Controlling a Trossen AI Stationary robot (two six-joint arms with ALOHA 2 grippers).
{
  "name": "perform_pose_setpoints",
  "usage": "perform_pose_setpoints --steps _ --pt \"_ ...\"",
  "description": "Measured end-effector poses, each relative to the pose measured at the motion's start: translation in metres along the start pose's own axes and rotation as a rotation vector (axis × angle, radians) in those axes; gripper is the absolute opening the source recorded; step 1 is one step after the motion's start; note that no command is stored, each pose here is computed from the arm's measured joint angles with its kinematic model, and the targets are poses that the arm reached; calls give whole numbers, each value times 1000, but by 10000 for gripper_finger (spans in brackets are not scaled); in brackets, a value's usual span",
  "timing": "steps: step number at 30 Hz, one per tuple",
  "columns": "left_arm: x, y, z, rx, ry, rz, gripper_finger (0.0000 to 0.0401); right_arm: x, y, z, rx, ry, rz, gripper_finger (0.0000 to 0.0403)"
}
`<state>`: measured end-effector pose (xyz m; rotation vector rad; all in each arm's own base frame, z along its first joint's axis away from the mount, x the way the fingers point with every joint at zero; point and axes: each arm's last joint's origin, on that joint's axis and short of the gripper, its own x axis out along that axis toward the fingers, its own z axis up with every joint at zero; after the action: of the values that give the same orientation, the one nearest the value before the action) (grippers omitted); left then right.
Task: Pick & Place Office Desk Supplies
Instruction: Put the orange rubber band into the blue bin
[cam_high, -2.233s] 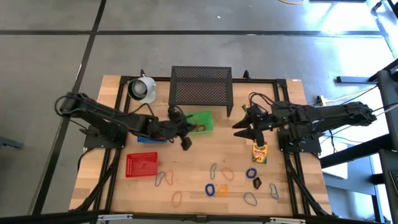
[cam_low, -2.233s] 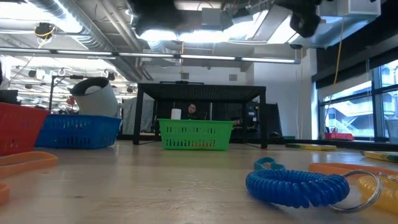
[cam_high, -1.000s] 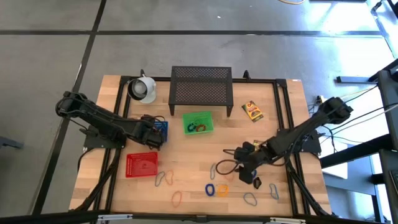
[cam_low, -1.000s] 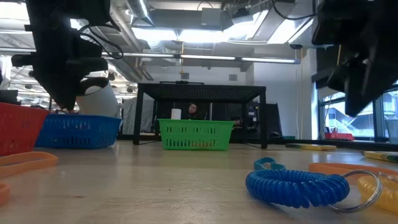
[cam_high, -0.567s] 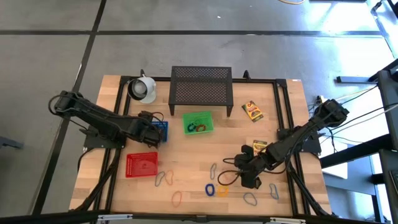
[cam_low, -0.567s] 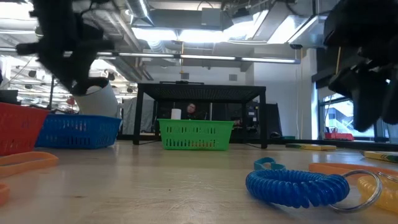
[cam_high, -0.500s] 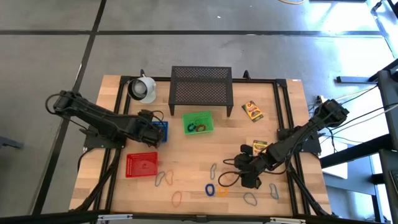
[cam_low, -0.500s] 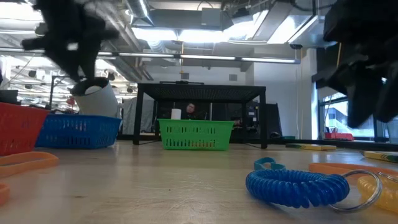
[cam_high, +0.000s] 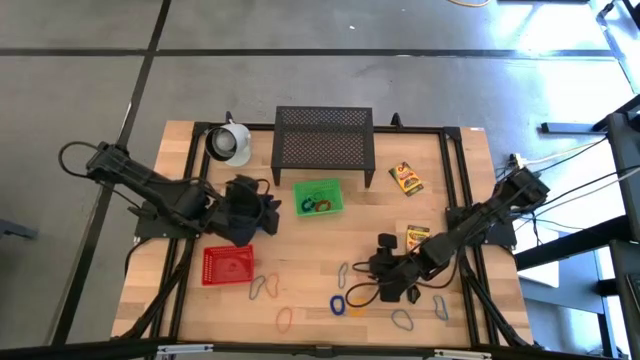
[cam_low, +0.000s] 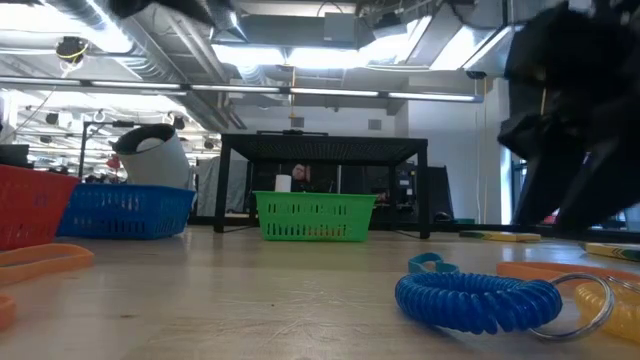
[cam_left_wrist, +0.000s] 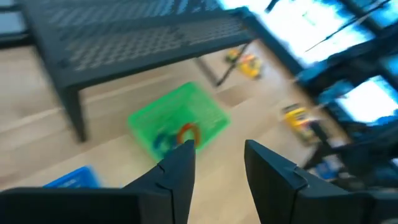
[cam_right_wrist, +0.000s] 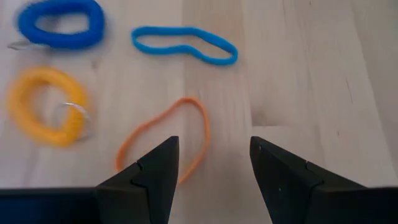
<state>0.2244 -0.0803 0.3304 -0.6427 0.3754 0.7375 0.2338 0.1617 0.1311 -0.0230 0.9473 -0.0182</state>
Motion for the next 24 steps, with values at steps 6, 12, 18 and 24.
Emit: perform_pose_setpoints --steps 6,12,18,24 --pt "-4 -14 0 -1 -57 -95 132 16 4 -8 50 46 7 200" --pt "-4 -19 1 -2 -90 -117 130 22 6 -9 88 45 4 173" --pt "-5 -24 3 -52 -127 -138 129 23 6 -10 115 55 12 79" --pt "-7 -32 8 -16 -163 -196 129 23 6 -10 181 59 10 11"
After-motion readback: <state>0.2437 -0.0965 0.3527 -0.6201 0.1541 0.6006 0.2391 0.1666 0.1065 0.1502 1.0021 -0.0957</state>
